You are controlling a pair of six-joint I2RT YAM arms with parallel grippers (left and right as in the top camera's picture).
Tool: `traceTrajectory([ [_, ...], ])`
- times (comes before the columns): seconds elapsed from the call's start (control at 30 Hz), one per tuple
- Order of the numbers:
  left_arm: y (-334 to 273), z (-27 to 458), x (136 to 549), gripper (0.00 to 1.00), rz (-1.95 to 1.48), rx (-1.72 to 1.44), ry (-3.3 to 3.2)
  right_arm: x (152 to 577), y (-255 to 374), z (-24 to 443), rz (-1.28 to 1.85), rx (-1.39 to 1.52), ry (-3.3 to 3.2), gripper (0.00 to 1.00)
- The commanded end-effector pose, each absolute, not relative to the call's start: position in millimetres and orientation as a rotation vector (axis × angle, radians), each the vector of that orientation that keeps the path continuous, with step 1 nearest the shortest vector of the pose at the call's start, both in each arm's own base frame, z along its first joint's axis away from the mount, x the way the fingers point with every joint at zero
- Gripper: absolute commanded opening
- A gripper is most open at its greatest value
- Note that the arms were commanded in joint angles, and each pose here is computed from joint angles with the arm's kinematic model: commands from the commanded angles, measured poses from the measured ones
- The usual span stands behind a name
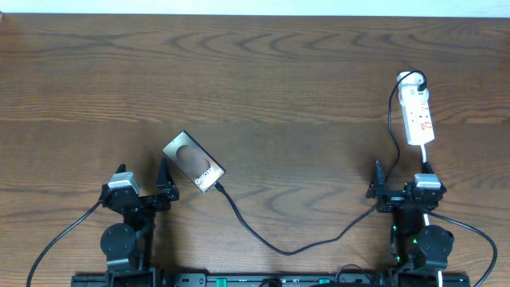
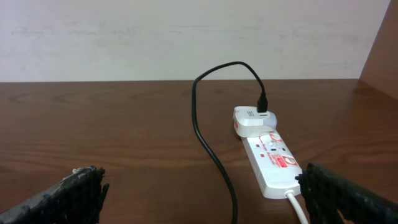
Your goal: Plug charger to phone and switch on socket
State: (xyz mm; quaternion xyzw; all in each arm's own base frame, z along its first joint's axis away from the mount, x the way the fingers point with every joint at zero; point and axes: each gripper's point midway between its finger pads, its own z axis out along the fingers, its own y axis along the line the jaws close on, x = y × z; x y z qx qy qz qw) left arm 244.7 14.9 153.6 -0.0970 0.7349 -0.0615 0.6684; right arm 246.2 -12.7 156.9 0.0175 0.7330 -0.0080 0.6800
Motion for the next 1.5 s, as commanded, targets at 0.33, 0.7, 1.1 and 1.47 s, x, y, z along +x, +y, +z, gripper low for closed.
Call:
traceTrajectory([
  [0.33, 0.6, 139.4, 244.1, 0.93, -0.177, -0.167, 1.709, 245.6, -15.7, 156.8, -0.021, 0.063, 1.644, 0.99],
  [0.7, -2.1, 137.3, 243.6, 0.93, -0.128, -0.192, 1.714, 245.6, -15.7, 156.8, -0.021, 0.063, 1.644, 0.99],
  [1.1, -2.3, 136.4, 243.7, 0.93, -0.133, -0.196, 1.717, 245.6, -15.7, 156.8, -0.021, 0.063, 1.644, 0.99],
  [1.47, -2.3, 136.4, 243.7, 0.93, -0.133, -0.196, 1.717, 245.6, -15.7, 156.8, -0.021, 0.063, 1.644, 0.99],
])
